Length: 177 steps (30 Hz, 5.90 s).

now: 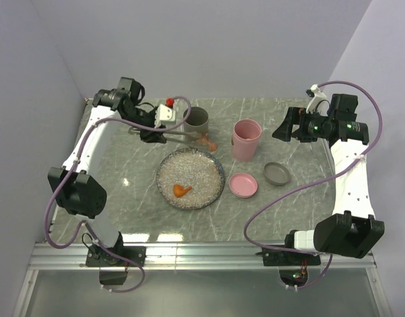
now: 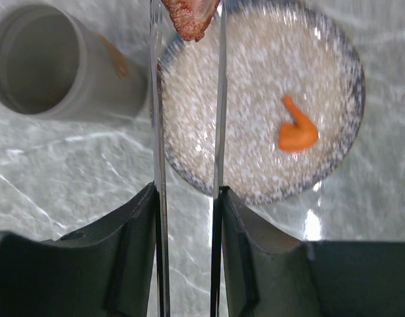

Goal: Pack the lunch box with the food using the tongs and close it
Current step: Pick up the fake food from the plate, then place the fake food in the packing box, then pick up the fake food from the plate.

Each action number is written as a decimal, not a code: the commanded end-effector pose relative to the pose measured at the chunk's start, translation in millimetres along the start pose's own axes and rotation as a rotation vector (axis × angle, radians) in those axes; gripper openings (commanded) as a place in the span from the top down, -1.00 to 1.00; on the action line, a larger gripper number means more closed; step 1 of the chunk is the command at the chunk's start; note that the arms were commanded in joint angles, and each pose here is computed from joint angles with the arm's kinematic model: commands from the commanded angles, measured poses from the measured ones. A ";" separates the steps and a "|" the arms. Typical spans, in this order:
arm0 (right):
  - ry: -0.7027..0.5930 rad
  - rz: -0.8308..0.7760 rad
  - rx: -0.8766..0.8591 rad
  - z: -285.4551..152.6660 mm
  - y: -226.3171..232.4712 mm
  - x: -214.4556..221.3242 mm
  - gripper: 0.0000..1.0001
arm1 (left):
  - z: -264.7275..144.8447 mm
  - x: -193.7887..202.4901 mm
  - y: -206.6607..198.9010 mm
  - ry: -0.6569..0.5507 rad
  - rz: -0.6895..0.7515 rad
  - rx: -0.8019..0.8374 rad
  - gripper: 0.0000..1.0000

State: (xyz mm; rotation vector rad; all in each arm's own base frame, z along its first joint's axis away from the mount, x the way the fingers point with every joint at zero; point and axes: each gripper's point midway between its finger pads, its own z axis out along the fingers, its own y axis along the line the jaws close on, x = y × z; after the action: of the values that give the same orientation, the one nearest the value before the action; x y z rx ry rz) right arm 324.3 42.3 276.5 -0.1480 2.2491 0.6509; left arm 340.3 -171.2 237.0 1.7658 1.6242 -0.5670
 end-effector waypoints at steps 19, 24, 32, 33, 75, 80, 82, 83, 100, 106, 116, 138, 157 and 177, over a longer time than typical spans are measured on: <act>-0.011 -0.023 -0.004 -2.4 3.4 -5.3 -0.99 | -14.9 -9.9 94.3 -0.169 -0.284 -0.253 0.69; -0.010 -0.020 -0.004 -1.4 2.7 -4.9 -0.99 | -9.7 4.4 102.1 -0.139 -0.305 -0.271 0.69; -0.013 -0.021 0.006 -2.5 1.3 -5.7 -1.00 | -7.0 16.2 108.8 -0.119 -0.330 -0.294 0.43; -0.011 -0.020 0.006 -1.7 1.0 -5.3 -0.99 | -7.2 17.2 109.0 -0.118 -0.334 -0.296 0.35; -0.033 -0.030 -0.002 -10.1 9.4 -7.1 -0.99 | -41.7 41.1 -74.9 0.011 -0.342 -0.080 -0.15; -0.030 -0.033 0.006 -10.6 8.4 -5.4 -0.99 | -24.8 55.3 -100.8 0.117 -0.400 -0.096 -0.13; -0.029 -0.032 0.008 -10.4 8.0 -4.9 -0.99 | -18.2 65.7 -106.6 0.185 -0.419 -0.119 -0.14; -0.028 -0.031 0.006 -10.0 7.9 -4.8 -0.99 | -12.9 60.5 -114.0 0.195 -0.425 -0.106 -0.13; -0.024 -0.036 0.007 -9.9 7.3 -2.8 -0.99 | 18.0 55.1 -131.5 0.397 -0.574 -0.118 0.07; -0.024 -0.038 0.009 -9.9 7.0 -1.9 -0.99 | 28.2 47.9 -131.6 0.408 -0.564 -0.111 0.08; -0.025 -0.040 0.007 -10.8 8.0 -2.4 -0.99 | 42.5 43.7 -127.5 0.418 -0.556 -0.102 0.05; -0.023 -0.042 0.012 -10.6 6.5 -1.5 -0.99 | 55.4 53.8 -135.1 0.464 -0.530 -0.096 0.14; -0.024 -0.045 0.011 -10.9 7.2 -2.9 -0.99 | 57.7 51.8 -141.6 0.477 -0.529 -0.089 0.52; -0.023 -0.046 0.007 -11.6 8.2 -4.2 -0.99 | 40.6 -3.0 -123.1 0.297 -0.535 -0.102 0.99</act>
State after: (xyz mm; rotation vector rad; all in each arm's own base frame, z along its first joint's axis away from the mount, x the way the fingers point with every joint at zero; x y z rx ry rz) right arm 320.8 42.1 275.2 -0.1499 2.2608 0.6470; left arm 219.2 -191.6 164.1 1.4404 2.3799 -0.4003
